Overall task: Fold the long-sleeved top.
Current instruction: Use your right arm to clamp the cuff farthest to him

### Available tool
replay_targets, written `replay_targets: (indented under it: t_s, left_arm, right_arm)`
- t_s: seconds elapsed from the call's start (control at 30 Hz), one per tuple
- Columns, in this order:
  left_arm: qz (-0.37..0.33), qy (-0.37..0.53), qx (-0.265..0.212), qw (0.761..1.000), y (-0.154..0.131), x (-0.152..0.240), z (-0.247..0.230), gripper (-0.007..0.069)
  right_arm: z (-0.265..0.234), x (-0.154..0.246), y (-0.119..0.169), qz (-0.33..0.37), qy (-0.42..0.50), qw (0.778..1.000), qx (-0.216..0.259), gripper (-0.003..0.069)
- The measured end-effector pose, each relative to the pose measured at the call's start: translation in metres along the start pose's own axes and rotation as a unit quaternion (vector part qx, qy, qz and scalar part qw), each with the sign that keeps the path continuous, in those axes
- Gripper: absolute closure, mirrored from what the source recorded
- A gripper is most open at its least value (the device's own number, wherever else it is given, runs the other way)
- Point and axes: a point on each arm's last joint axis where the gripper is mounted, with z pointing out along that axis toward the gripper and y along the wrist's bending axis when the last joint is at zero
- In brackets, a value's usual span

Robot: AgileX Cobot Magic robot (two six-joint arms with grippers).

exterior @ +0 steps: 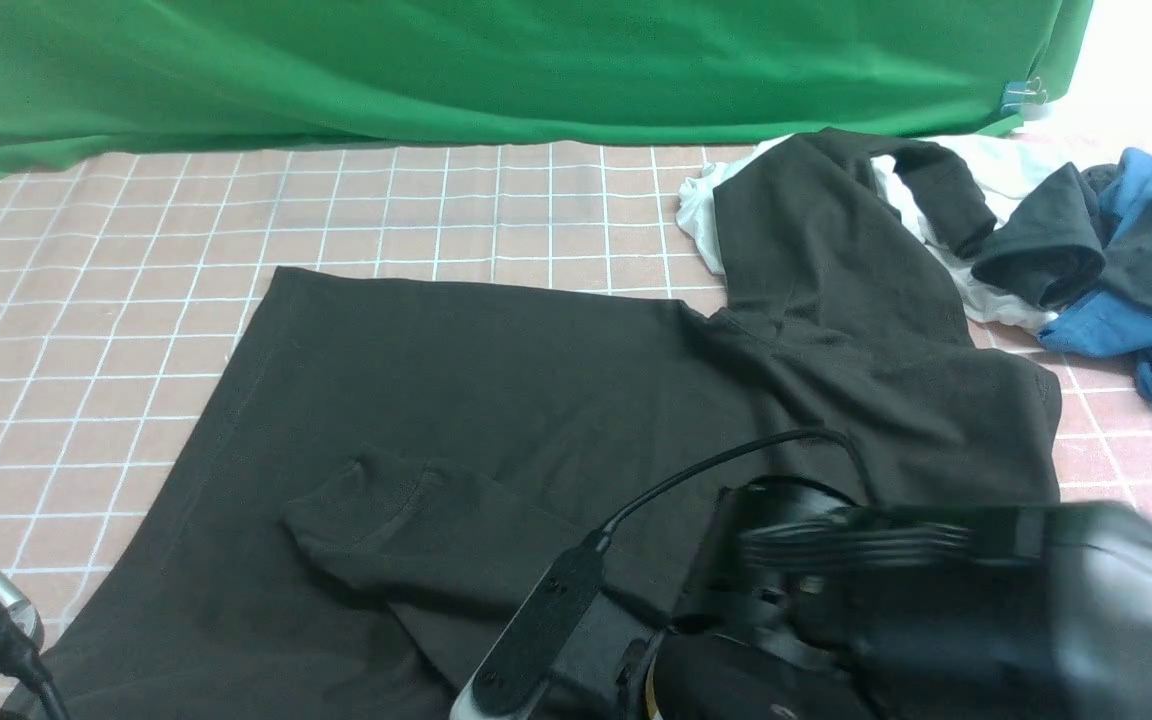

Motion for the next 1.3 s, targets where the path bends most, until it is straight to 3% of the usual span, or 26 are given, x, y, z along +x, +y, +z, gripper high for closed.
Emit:
replay_targets:
  t_s: [0.37,0.4,0.47,0.5,0.57,0.6,0.63,0.67,0.73,0.87,0.93,1.0,1.03,1.17,1.3]
  left_arm:
    - [0.0,0.0,0.0,1.0,0.0,0.0,0.0,0.0588]
    - [0.0,0.0,0.0,1.0,0.0,0.0,0.0,0.0588]
    - [0.0,0.0,0.0,1.0,0.0,0.0,0.0,0.0588]
    - [0.0,0.001,0.001,1.0,0.0,0.0,0.0,0.0588]
    - [0.002,0.013,0.003,1.0,-0.001,0.002,0.0,0.0588]
    - [0.003,0.015,0.004,1.0,-0.001,0.003,0.0,0.0588]
    - [0.005,0.024,0.003,1.0,0.0,0.004,0.0,0.0588]
    - [0.007,0.029,0.003,1.0,-0.001,0.005,0.0,0.0588]
    - [0.009,0.037,0.003,0.999,0.0,0.007,0.0,0.0588]
    - [0.01,0.042,0.003,0.999,0.0,0.008,0.0,0.0588]
    - [0.01,0.043,0.004,0.999,-0.001,0.008,0.0,0.0588]
    - [0.01,0.044,0.004,0.999,-0.001,0.008,0.0,0.0588]
    - [0.01,0.045,0.005,0.999,-0.001,0.008,0.0,0.0588]
    - [0.011,0.048,0.004,0.999,-0.001,0.009,0.0,0.0588]
    - [0.01,0.05,0.008,0.999,-0.001,0.009,0.0,0.0588]
  right_arm:
    - [-0.024,0.009,0.014,-0.004,-0.003,0.999,-0.042,0.0599]
    - [-0.024,0.009,0.014,-0.003,-0.003,0.999,-0.043,0.0577]
    - [-0.024,0.01,0.015,0.002,0.003,0.999,-0.049,0.0449]
    - [-0.024,0.011,0.015,0.002,0.004,0.999,-0.05,0.0449]
    - [-0.024,0.014,0.016,0.001,0.021,0.998,-0.052,0.0243]
    - [-0.024,0.014,0.016,0.0,0.023,0.998,-0.052,0.023]
    - [-0.027,0.016,0.016,-0.005,0.029,0.998,-0.052,0.0149]
    - [-0.029,0.018,0.015,-0.007,0.033,0.998,-0.052,0.0118]
    - [-0.034,0.02,0.015,-0.01,0.029,0.998,-0.051,0.0092]
    - [-0.058,0.024,-0.001,-0.003,-0.01,1.0,-0.02,0.0151]
    - [-0.074,0.029,-0.029,0.03,-0.026,0.998,0.043,0.0228]
    - [-0.078,0.031,-0.044,0.057,-0.028,0.996,0.064,0.0244]
    - [-0.081,0.034,-0.065,0.091,-0.027,0.992,0.085,0.0257]
    - [-0.086,0.046,-0.129,0.214,-0.033,0.97,0.115,0.026]
    - [-0.092,0.069,-0.191,0.333,-0.067,0.931,0.135,0.0208]
